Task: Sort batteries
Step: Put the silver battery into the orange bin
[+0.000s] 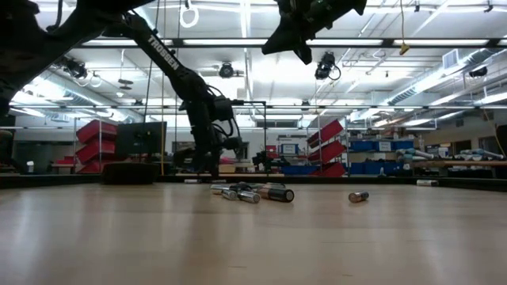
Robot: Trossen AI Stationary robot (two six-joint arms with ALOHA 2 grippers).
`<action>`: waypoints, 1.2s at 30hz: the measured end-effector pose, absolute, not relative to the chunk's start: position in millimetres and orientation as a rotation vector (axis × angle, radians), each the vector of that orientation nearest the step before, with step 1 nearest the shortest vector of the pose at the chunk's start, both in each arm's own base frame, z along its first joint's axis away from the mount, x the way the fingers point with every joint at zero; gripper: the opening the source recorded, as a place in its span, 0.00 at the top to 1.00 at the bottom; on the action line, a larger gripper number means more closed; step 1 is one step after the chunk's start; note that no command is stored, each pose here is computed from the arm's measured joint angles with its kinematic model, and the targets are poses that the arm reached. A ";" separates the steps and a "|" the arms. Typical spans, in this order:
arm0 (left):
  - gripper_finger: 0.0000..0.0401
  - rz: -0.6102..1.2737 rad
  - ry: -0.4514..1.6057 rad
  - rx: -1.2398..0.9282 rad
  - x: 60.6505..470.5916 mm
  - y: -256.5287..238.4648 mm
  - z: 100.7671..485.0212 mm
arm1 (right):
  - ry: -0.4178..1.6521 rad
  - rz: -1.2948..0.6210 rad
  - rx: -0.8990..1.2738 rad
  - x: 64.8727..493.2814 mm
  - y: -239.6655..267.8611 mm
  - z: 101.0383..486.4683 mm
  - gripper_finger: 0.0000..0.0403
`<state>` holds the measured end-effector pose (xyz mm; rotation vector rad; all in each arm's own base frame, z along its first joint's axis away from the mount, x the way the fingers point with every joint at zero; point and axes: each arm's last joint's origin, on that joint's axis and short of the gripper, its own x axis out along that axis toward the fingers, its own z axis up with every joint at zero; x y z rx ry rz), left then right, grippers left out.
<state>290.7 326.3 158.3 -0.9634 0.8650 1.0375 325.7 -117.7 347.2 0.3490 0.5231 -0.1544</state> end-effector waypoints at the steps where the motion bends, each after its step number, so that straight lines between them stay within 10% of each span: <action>1: 1.00 1.034 0.863 -0.968 289.6 327.3 158.2 | 0.523 -0.154 0.349 325.7 -117.7 347.2 0.99; 36: 1.00 0.757 1.021 -1.202 298.1 293.4 161.6 | 0.458 -0.149 0.310 328.7 -119.2 352.9 0.98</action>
